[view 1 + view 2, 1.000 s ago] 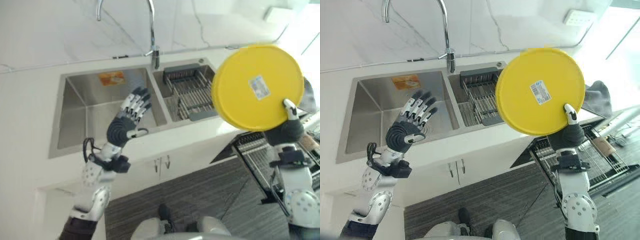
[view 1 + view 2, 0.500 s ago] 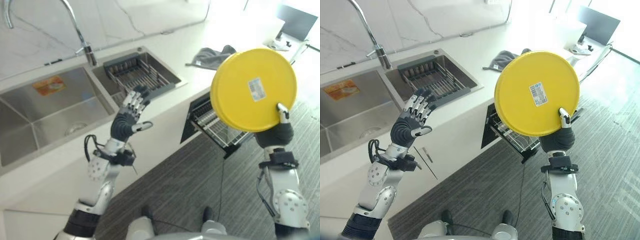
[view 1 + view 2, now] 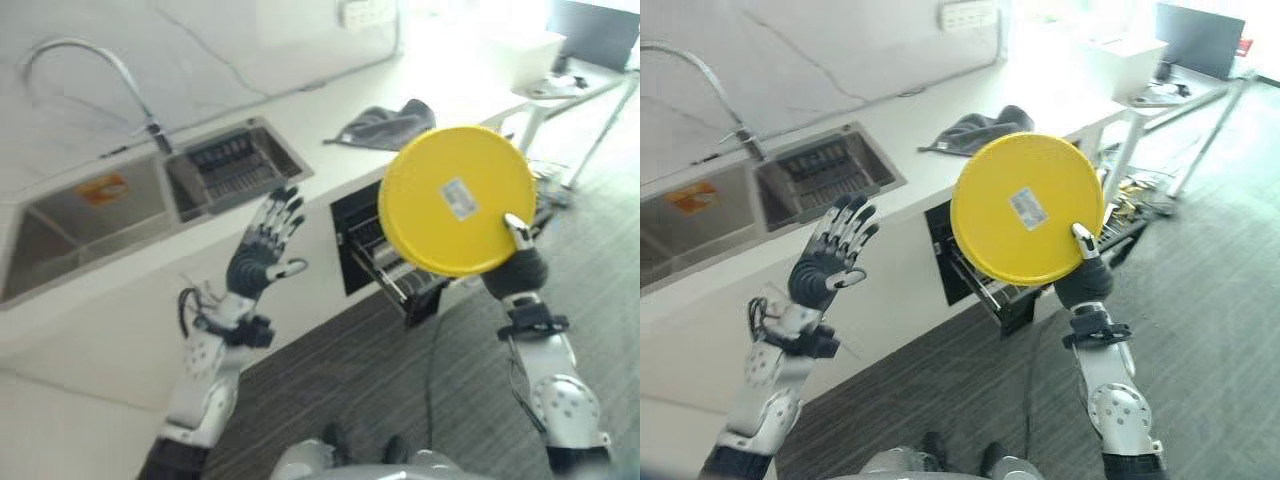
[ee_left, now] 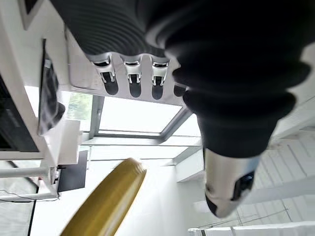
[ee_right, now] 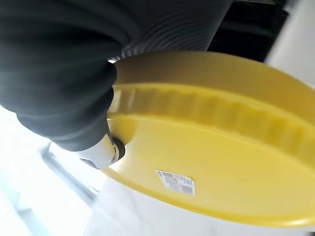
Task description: Place the dishes in the dishwasher.
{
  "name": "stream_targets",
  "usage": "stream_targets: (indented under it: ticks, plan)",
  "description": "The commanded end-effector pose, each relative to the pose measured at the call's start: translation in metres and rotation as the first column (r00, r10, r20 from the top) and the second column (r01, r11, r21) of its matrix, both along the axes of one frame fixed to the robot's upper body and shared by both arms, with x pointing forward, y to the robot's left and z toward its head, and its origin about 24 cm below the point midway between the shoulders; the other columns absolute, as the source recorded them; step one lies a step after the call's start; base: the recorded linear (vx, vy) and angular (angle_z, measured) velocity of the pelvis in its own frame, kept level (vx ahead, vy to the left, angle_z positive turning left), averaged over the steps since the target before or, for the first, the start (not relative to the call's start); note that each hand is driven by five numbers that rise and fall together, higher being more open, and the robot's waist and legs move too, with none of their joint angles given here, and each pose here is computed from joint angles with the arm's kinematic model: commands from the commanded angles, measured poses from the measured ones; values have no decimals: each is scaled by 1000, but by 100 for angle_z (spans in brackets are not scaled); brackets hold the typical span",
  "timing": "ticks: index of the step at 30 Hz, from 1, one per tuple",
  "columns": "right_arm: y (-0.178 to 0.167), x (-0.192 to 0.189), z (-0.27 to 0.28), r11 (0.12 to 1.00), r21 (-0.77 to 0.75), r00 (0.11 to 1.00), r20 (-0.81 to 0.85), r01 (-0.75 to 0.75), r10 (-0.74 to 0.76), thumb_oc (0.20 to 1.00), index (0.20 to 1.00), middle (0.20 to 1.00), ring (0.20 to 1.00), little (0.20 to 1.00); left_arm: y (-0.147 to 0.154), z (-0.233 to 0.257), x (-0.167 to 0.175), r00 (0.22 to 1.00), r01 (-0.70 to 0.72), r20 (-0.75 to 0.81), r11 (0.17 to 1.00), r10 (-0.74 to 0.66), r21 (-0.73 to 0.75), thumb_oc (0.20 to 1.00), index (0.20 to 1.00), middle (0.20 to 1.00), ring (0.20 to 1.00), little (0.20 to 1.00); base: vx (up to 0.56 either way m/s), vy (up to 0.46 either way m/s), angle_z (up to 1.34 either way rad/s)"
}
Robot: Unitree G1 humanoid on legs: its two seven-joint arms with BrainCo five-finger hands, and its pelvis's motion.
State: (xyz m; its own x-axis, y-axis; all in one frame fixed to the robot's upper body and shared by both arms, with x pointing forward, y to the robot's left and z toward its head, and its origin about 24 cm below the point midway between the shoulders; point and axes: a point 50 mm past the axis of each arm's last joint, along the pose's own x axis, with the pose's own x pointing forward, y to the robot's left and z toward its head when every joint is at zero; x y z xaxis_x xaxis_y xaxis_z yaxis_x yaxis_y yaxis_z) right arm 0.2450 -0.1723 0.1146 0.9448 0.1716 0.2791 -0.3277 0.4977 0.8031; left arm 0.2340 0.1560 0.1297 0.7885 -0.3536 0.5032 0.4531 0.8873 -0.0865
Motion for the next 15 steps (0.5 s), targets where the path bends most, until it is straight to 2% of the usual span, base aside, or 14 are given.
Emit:
stream_targets:
  ticks: [1, 8, 15]
  plan:
    - [-8, 1, 53, 999, 39, 951, 307, 11, -22, 200, 200, 200, 200, 200, 8, 26, -4, 988, -77, 139, 994, 66, 79, 1000, 1000, 1000, 1000, 1000, 210, 147, -44]
    - [0, -3, 57, 998, 68, 941, 339, -13, -11, 200, 200, 200, 200, 200, 5, 30, 0, 982, -81, 180, 989, 57, 127, 1000, 1000, 1000, 1000, 1000, 278, 166, -26]
    - [-1, 2, 59, 997, 73, 943, 332, -12, -13, 200, 200, 200, 200, 200, 9, 33, -3, 981, -99, 178, 989, 78, 112, 1000, 1000, 1000, 1000, 1000, 218, -165, 16]
